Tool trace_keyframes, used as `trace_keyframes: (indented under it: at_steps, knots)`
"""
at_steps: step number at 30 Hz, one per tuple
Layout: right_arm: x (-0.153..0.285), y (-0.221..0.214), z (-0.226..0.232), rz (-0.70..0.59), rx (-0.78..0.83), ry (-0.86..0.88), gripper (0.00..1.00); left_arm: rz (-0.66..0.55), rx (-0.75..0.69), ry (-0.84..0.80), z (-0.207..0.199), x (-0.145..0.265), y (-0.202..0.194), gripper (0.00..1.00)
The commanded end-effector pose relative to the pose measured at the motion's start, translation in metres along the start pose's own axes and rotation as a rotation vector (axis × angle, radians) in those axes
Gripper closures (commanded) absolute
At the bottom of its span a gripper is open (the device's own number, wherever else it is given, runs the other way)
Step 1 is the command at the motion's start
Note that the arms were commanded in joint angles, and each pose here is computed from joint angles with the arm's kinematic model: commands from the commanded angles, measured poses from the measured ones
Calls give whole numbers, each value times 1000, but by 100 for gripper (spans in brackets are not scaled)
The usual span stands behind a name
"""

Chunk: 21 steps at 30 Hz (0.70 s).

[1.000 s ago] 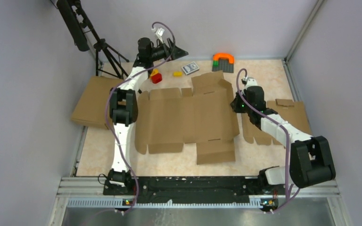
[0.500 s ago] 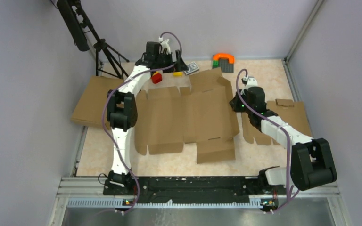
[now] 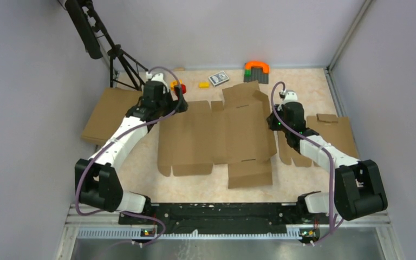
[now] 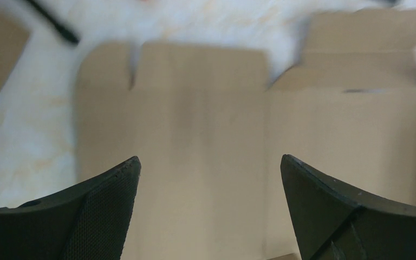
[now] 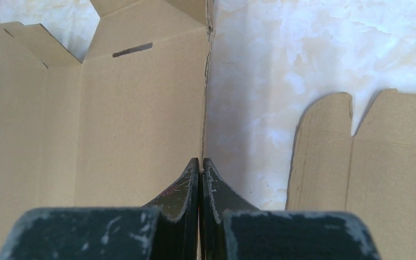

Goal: Fold the paper box

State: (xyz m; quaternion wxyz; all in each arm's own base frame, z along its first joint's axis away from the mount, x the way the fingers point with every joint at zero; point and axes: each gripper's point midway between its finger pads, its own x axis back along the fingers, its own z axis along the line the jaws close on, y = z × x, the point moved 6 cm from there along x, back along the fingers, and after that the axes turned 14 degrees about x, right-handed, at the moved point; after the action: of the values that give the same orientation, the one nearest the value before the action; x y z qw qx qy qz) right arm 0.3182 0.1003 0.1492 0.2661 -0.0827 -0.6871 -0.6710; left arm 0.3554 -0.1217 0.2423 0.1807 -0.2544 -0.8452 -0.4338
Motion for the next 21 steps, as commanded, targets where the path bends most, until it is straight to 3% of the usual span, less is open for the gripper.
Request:
trace_keyframes:
  at_steps: [1, 12, 21]
  knots:
    - [3, 17, -2, -56, 38, -32, 100, 17, 33, 320, 64, 4, -40, 1]
    - [0, 14, -2, -22, 60, -17, 100, 43, 154, 544, 134, 12, -81, 1]
    - [-2, 13, 0, -16, 52, -9, 100, 168, 227, 481, 141, 3, -100, 1]
